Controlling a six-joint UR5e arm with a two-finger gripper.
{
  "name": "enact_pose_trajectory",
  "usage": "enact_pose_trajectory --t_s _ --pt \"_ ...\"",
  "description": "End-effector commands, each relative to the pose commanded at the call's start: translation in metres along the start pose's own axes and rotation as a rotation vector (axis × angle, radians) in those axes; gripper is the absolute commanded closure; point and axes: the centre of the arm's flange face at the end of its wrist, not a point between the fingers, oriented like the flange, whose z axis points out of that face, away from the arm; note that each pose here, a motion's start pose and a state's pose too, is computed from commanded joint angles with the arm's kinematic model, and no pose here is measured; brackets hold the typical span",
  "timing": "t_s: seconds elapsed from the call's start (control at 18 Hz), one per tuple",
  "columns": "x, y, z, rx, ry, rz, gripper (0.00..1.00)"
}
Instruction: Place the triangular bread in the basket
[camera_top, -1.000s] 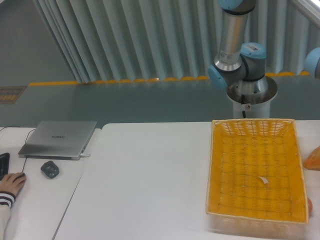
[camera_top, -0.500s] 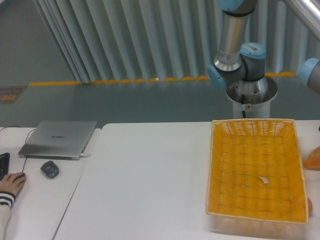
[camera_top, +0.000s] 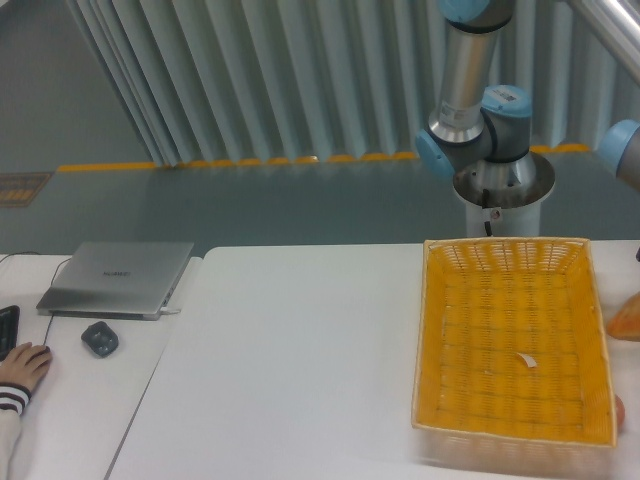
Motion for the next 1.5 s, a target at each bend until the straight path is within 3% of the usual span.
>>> enact_pose_trajectory --t_s 0.17,0.33,0.39,0.67,0.78,0.89,1.06,1.28,1.5 --pt "-0.001 0.0 0.002 0.0 0.001 -0.001 0.01" --pt "-0.002 0.002 -0.001 -0.001 -0.004 -0.003 0.15" --pt "-0.003 0.002 0.0 -0.001 -0.004 -0.003 0.21" --pt "-0.008 0.005 -0.006 -0.006 -0.015 -0.003 0.7" --pt "-0.009 0.006 -0.009 -0.008 -0.02 -0.003 0.83" --pt "-0.009 0.008 -0.013 -0.014 -0.024 -0.005 0.9" --pt "-0.01 0.011 -0.026 -0.035 -0.015 -0.005 0.9" --pt "-0.014 0.025 -0.074 -0.018 0.008 -0.014 0.9" --pt "-0.014 0.023 -0.086 0.008 -0.001 -0.014 0.9"
